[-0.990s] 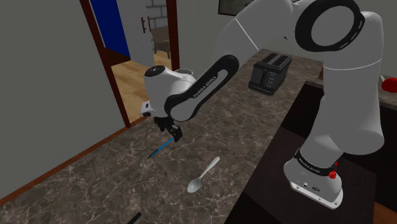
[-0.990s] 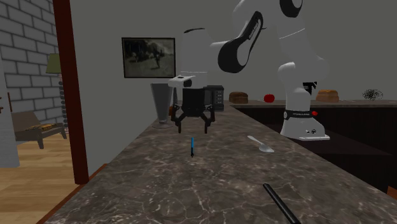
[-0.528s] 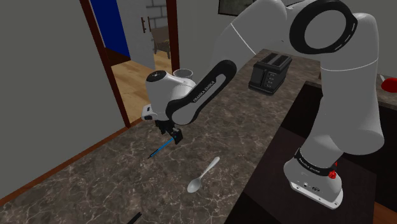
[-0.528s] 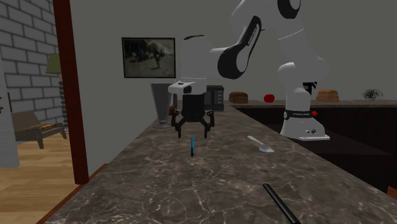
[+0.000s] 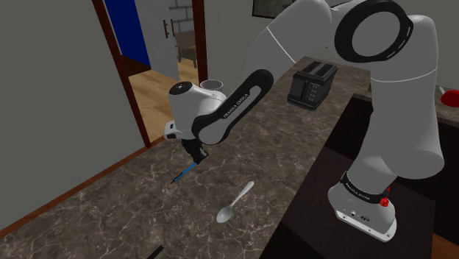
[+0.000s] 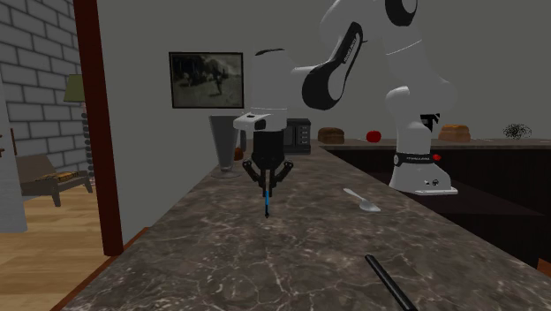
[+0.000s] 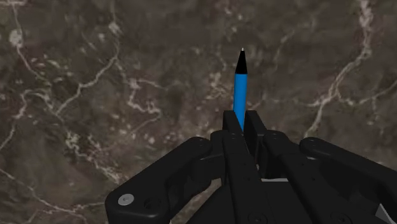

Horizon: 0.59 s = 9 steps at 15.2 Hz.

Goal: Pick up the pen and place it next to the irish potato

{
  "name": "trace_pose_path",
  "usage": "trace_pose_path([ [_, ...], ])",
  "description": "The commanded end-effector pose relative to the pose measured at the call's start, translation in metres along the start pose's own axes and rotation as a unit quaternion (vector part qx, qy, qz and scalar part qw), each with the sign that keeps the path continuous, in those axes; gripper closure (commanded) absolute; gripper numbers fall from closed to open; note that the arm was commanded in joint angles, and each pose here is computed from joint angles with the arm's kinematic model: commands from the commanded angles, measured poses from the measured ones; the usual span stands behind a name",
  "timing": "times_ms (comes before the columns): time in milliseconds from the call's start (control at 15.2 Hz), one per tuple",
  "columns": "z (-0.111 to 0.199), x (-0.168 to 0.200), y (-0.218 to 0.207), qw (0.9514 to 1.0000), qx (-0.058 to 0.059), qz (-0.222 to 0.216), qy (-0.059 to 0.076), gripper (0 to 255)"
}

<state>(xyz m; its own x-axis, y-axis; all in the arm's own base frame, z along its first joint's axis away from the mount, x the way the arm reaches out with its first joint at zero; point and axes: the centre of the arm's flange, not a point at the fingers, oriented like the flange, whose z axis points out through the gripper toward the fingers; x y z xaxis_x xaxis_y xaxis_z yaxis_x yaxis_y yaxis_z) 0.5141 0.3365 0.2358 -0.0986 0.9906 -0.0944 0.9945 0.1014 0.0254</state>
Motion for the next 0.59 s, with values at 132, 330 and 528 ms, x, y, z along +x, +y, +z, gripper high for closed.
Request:
trace_pose_path([
  [132, 0.0, 0.0, 0.0, 1.0, 0.0, 0.0, 0.0, 255],
  [330, -0.005, -0.001, 0.0, 1.0, 0.0, 0.0, 0.0, 255],
  [528, -0.021, -0.002, 0.001, 1.0, 0.0, 0.0, 0.0, 255],
])
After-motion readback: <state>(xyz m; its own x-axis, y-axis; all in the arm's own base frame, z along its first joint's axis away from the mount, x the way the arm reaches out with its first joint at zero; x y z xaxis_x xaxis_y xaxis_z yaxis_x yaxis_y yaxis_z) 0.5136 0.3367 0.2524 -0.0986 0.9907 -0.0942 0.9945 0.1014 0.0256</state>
